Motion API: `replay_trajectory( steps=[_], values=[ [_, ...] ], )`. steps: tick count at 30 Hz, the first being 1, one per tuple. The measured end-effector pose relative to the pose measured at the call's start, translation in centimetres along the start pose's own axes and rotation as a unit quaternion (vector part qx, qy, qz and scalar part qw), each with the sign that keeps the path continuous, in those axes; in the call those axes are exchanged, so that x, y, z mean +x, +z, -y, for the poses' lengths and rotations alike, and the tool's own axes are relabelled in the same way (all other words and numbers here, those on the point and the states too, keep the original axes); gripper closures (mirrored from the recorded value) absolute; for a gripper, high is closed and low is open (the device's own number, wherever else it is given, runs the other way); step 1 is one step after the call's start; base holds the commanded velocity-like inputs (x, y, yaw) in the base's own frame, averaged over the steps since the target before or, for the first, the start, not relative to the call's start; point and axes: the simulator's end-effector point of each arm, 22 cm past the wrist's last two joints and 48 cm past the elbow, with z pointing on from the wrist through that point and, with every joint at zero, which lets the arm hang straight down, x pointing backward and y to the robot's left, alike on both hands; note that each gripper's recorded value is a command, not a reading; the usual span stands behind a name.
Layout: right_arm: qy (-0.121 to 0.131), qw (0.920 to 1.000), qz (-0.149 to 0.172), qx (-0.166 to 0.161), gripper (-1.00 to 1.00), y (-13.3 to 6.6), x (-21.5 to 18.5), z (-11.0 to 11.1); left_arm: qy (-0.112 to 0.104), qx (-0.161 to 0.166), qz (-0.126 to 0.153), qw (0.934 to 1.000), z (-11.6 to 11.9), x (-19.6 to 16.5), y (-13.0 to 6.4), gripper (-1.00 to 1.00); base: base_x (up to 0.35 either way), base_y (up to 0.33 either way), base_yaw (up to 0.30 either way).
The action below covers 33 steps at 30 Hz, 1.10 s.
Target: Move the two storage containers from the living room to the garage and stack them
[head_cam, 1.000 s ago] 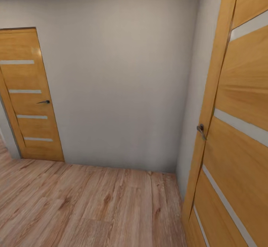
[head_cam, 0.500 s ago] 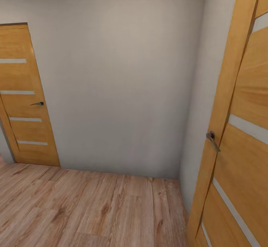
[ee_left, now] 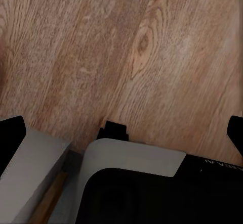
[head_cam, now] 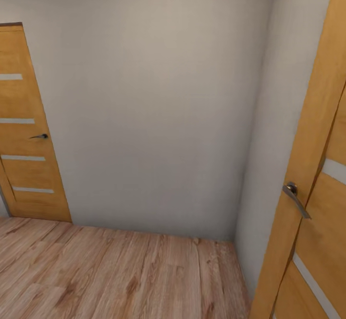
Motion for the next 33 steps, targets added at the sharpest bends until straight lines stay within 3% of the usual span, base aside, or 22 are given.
replay_trajectory(
  steps=[25,33],
  values=[
    [0.001,1.0000,0.000,-0.007,-1.00,-0.06,-0.05,-0.81,0.000,0.000,-0.001,1.0000,0.00,0.02,0.00,-1.00,0.321,0.000,0.001],
    [0.001,1.0000,0.000,-0.003,-1.00,-0.04,-0.04,-0.55,0.000,0.000,0.000,1.0000,-0.01,0.01,0.00,-1.00,0.321,0.000,0.217]
  ],
)
